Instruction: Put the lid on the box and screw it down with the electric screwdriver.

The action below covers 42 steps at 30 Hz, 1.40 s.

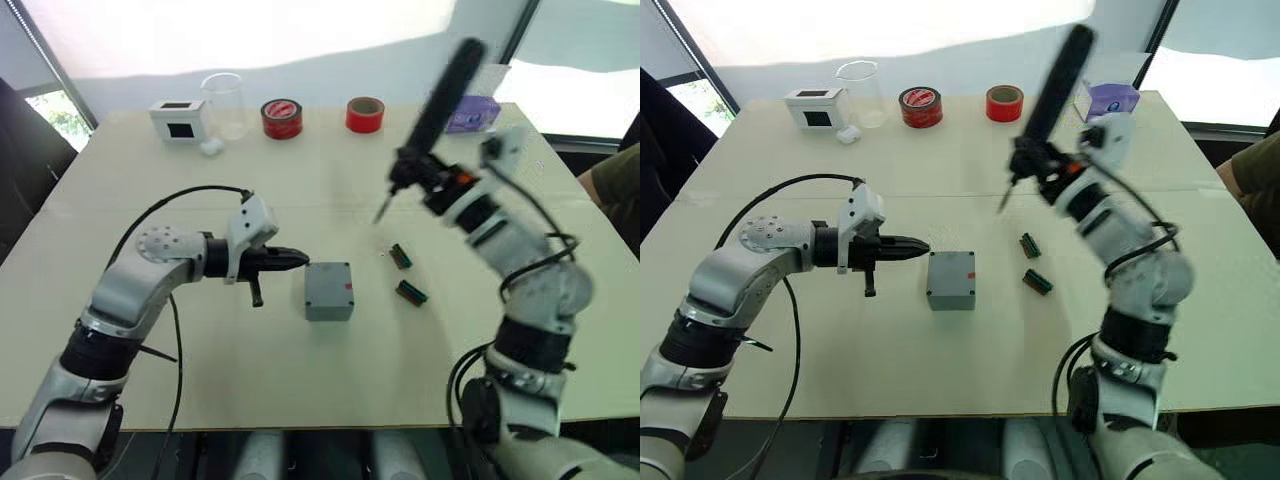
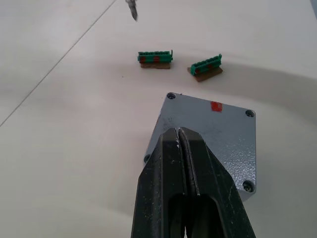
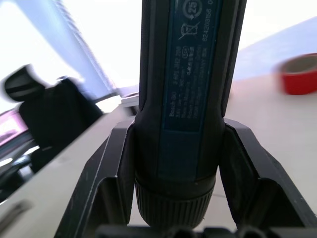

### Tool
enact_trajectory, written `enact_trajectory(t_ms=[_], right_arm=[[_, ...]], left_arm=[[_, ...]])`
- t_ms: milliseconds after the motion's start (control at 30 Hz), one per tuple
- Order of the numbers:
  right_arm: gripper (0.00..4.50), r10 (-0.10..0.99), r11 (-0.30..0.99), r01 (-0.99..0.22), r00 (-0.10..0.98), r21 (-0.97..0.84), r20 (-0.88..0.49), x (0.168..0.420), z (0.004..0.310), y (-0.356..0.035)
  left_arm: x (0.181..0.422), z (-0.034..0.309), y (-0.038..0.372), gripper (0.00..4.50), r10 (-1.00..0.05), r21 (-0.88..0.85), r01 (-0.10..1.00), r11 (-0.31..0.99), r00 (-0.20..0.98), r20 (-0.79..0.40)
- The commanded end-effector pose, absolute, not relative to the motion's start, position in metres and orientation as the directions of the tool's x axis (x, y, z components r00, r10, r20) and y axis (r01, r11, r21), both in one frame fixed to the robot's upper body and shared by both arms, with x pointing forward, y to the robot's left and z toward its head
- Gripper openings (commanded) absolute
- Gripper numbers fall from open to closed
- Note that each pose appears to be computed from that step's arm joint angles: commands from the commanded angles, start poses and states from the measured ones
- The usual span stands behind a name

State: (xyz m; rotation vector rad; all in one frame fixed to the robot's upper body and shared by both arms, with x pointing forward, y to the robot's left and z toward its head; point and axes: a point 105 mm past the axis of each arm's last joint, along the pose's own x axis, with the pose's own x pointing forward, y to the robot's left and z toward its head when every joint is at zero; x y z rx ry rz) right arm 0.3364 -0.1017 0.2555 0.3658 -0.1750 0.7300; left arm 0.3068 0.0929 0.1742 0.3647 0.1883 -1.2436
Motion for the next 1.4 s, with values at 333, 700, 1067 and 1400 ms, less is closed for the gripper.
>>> enact_trajectory(t_ms=[333,700,1067,1400], right_arm=[[1.78,0.665,0.671,-0.734,0.658,0.105,0.352,0.314,0.240,-0.076],[1.78,0.669,0.717,-0.697,0.682,-0.016,0.295,0.312,0.218,-0.071],[1.78,0.646,0.745,-0.666,0.709,-0.031,0.281,0.319,0.208,-0.077],[1.78,0.684,0.716,-0.698,0.691,-0.034,0.234,0.315,0.201,-0.075]], left_arm=[[0.312,0.160,0.075,0.00,-0.887,0.208,0.957,0.200,0.267,-0.377],[0.314,0.140,0.070,0.00,-0.869,0.203,0.964,0.174,0.247,-0.429],[0.312,0.135,0.069,0.00,-0.868,0.191,0.967,0.171,0.239,-0.436],[0.311,0.128,0.069,0.00,-0.856,0.202,0.966,0.159,0.237,-0.460]])
